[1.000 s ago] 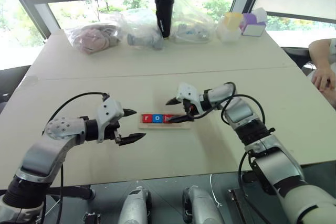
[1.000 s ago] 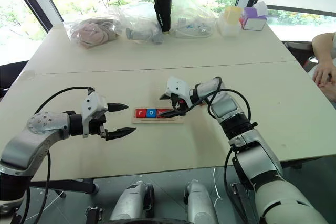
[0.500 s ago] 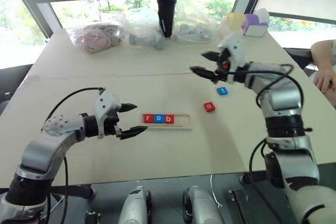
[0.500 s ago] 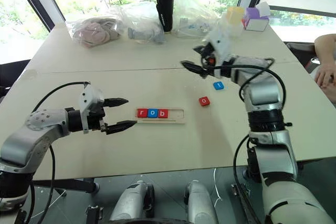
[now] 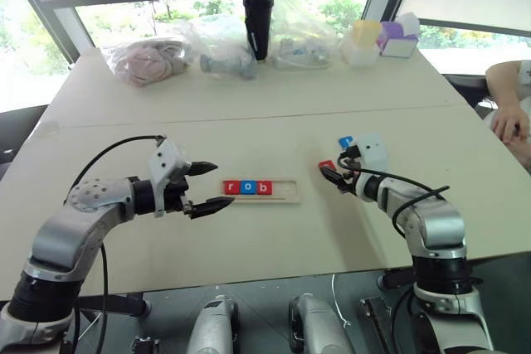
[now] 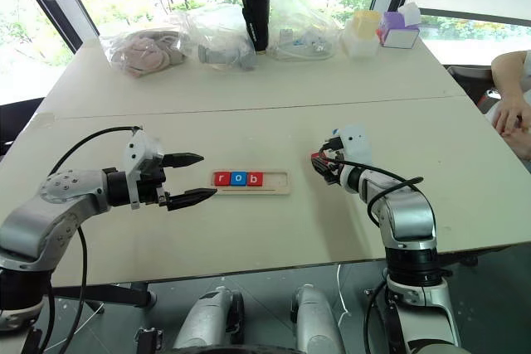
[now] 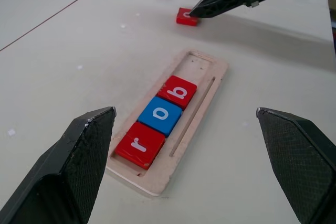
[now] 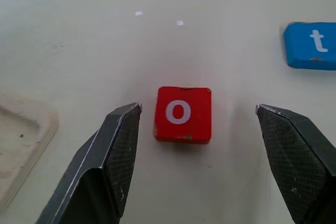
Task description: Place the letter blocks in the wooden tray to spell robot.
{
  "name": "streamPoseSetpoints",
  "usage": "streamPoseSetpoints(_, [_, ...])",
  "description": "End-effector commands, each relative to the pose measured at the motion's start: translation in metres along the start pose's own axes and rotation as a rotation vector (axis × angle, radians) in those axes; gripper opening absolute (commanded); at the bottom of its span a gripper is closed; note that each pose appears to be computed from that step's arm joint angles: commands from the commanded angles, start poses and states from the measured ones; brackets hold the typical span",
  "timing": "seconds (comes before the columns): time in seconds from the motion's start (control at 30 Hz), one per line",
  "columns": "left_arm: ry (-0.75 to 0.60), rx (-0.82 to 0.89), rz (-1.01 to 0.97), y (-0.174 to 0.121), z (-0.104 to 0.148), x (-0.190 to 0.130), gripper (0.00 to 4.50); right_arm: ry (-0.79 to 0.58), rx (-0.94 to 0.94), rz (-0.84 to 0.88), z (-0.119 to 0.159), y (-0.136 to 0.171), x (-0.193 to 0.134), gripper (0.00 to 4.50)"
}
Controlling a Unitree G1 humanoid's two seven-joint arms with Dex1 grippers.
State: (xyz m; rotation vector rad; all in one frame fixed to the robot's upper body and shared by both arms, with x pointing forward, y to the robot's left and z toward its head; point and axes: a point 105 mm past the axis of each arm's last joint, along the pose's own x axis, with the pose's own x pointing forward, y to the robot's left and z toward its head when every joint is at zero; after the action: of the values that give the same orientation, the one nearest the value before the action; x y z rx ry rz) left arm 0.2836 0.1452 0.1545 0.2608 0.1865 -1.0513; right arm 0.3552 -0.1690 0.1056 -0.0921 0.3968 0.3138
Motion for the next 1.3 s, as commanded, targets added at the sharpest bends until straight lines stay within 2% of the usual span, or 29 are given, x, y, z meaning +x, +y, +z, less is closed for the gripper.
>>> streamPoseSetpoints(0.03, [-0.010,0.042,-0.005,0.000,0.006,0.001,4.50,-0.031,-0.001,0.004,0.005,0.005,0.004,3.54])
streamPoseSetpoints(0.2, [0.001,0.051,0.005,0.000,0.004,0.000,4.50,-0.002,-0.021,0.047,-0.001,0.020,0.012,3.54])
streamPoseSetpoints(0.3, [0.002,0.052,0.014,0.000,0.004,-0.001,4.50,0.036,-0.031,0.033,-0.010,0.019,0.017,2.66])
streamPoseSetpoints(0.4, [0.002,0.052,0.018,0.000,0.004,-0.001,4.50,0.045,-0.034,0.016,-0.012,0.016,0.018,1.21])
streamPoseSetpoints(0.6, [0.003,0.054,0.019,-0.001,0.003,-0.001,4.50,0.024,-0.050,-0.003,-0.005,0.012,0.013,1.16])
streamPoseSetpoints(0.7, [0.003,0.054,0.012,-0.002,0.002,-0.002,4.50,-0.053,-0.054,-0.064,0.014,-0.003,-0.016,1.16])
streamPoseSetpoints(0.8, [0.031,0.058,-0.001,-0.004,-0.005,-0.003,4.50,-0.031,-0.117,-0.106,0.003,-0.002,-0.053,1.16])
streamPoseSetpoints(0.93, [0.032,0.070,-0.013,0.001,-0.006,0.001,4.50,0.002,0.068,-0.195,-0.007,0.007,-0.068,1.16])
streamPoseSetpoints(1.03, [0.023,0.078,-0.026,0.002,-0.004,0.004,4.50,0.026,0.187,-0.234,-0.012,0.025,-0.071,1.16])
streamPoseSetpoints(1.17, [0.025,0.081,-0.045,0.002,-0.004,0.007,4.50,0.058,0.239,-0.264,-0.017,0.040,-0.075,1.16])
streamPoseSetpoints(1.3, [0.027,0.082,-0.050,0.003,-0.006,0.008,4.50,0.079,0.263,-0.285,-0.021,0.040,-0.075,1.16])
